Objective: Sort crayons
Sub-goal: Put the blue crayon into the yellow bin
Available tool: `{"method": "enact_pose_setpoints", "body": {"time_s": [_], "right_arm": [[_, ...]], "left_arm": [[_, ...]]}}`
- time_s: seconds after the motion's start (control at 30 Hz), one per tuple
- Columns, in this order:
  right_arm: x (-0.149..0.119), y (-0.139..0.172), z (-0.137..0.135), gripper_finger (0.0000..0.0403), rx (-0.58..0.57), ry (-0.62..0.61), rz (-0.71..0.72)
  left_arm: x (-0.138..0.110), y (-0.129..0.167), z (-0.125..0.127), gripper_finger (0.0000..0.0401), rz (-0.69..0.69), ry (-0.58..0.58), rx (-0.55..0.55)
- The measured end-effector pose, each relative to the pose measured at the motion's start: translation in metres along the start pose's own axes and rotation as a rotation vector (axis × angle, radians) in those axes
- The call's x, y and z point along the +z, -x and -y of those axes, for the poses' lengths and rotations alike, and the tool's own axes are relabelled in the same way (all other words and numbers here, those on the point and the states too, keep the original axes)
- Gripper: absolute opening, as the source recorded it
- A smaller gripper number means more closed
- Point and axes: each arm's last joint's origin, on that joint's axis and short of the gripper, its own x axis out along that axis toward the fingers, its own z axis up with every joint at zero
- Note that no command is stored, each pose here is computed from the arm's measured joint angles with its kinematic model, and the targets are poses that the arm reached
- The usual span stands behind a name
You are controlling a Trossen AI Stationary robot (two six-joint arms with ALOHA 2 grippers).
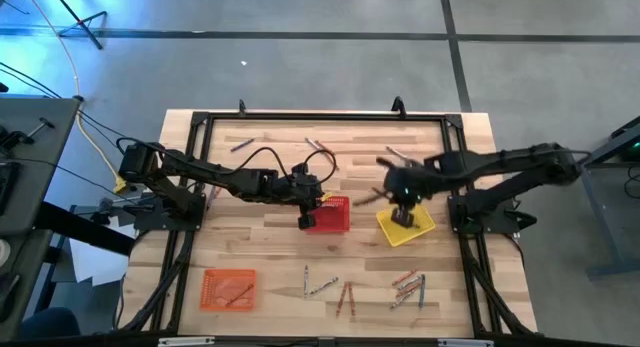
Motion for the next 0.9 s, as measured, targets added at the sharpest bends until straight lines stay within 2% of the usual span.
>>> {"method": "enact_pose_setpoints", "body": {"time_s": [0.13, 0.27, 0.4, 0.57, 0.7, 0.9], "right_arm": [[-0.013, 0.003, -0.021, 0.0004, 0.018, 0.064, -0.021], [-0.021, 0.005, -0.029, 0.0005, -0.084, 0.062, 0.024], [-0.036, -0.006, -0.024, 0.0005, -0.212, -0.002, -0.010], [-0.055, -0.038, -0.006, 0.0005, -0.280, -0.062, -0.133], [-0.065, -0.055, 0.004, 0.0005, -0.253, -0.156, -0.217], [-0.072, -0.070, 0.008, 0.0005, -0.169, -0.211, -0.278]], "left_arm": [[0.000, 0.000, 0.000, 0.0083, -0.001, 0.053, -0.009], [0.000, 0.000, 0.002, 0.0083, -0.001, 0.103, -0.014], [0.000, 0.001, 0.005, 0.0083, -0.001, 0.109, -0.022], [-0.001, 0.002, 0.010, 0.0083, -0.005, 0.088, -0.033], [-0.001, 0.003, 0.011, 0.0083, -0.004, 0.057, -0.036], [-0.001, 0.002, 0.011, 0.0083, -0.003, 0.045, -0.036]]}}
